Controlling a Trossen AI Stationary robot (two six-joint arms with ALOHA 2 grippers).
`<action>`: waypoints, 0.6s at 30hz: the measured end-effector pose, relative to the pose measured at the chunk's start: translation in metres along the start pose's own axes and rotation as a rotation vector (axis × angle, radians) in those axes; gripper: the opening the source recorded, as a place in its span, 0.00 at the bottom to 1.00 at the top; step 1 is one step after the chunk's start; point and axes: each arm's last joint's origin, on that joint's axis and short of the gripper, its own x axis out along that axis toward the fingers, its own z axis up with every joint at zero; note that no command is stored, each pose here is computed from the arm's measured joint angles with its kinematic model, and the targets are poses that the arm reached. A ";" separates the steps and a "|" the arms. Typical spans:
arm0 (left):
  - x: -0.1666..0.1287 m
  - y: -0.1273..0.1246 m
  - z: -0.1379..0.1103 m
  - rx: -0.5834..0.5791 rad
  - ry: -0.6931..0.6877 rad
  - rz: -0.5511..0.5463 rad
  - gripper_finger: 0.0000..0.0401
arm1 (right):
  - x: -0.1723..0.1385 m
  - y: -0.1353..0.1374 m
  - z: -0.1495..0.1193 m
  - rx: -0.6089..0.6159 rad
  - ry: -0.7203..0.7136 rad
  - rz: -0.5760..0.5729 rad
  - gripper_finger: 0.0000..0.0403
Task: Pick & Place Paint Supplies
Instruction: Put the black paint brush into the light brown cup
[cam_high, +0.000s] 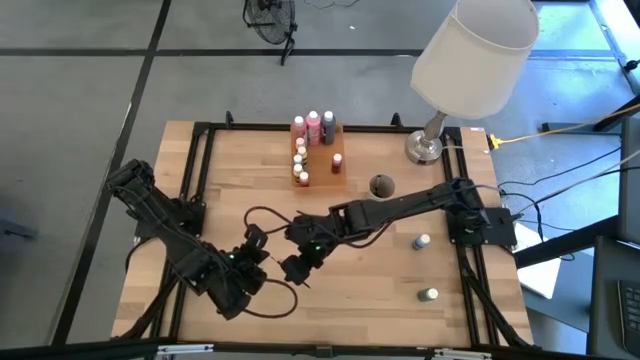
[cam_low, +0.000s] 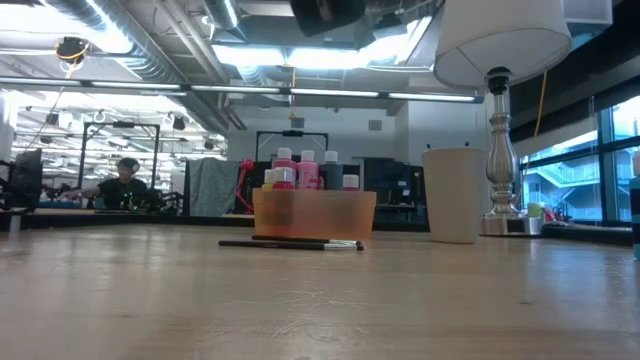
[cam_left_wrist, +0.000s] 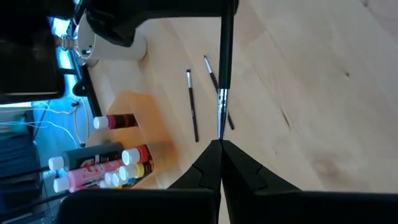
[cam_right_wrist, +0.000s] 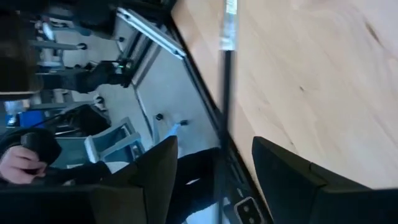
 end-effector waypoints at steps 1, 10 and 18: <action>0.000 0.000 0.000 0.003 0.001 0.000 0.00 | 0.000 0.001 0.001 -0.003 -0.003 0.009 0.53; 0.005 0.006 0.001 0.006 0.009 0.007 0.00 | -0.002 0.001 0.004 -0.027 -0.007 0.023 0.53; 0.007 0.009 0.003 0.022 -0.001 0.017 0.00 | -0.003 -0.001 0.004 -0.023 -0.001 0.013 0.50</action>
